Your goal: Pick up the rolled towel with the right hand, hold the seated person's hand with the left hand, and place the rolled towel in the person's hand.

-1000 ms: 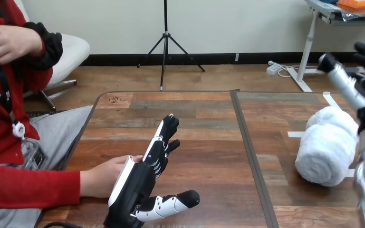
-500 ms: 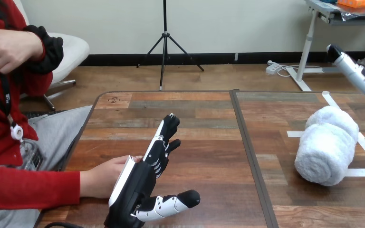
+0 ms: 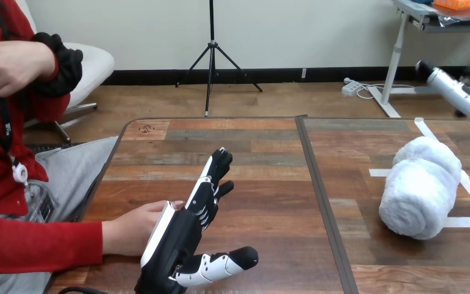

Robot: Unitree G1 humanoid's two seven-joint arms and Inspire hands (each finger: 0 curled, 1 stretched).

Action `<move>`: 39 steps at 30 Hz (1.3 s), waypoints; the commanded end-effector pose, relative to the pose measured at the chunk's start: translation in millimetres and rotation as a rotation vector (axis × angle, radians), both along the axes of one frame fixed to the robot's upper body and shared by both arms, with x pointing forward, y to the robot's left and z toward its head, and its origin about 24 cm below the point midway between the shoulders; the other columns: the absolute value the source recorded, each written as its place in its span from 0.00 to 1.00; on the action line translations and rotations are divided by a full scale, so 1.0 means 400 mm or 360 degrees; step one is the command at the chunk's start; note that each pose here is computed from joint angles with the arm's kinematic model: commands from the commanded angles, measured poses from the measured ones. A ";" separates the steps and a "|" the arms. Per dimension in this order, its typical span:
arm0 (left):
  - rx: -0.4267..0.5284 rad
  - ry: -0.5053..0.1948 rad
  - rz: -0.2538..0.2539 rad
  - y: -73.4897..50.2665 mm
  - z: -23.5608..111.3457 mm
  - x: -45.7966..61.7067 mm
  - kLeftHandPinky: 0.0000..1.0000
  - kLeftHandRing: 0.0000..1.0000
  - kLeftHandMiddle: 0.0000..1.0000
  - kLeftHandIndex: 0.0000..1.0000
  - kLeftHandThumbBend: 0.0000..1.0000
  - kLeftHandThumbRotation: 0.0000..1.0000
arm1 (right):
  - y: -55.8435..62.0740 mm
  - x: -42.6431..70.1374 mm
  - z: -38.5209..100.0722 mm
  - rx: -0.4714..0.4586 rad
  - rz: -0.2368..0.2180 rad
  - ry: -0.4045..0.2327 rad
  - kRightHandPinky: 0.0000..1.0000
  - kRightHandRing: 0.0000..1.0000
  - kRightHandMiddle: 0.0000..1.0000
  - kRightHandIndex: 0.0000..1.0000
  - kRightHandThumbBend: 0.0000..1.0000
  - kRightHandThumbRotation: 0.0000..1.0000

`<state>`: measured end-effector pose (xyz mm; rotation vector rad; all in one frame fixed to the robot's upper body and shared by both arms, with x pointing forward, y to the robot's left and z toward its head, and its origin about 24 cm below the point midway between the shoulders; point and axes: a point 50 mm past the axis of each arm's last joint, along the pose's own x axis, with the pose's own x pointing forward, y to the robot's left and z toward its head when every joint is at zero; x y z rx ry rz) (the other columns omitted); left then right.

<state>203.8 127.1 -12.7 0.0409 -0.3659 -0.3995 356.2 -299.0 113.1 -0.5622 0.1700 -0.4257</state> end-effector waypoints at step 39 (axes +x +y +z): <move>-0.0037 -0.0175 0.0074 0.002 0.040 0.030 0.90 0.99 1.00 1.00 1.00 0.58 | -0.012 0.040 -0.036 -0.0448 0.0021 0.0869 0.36 0.67 0.73 0.82 1.00 0.87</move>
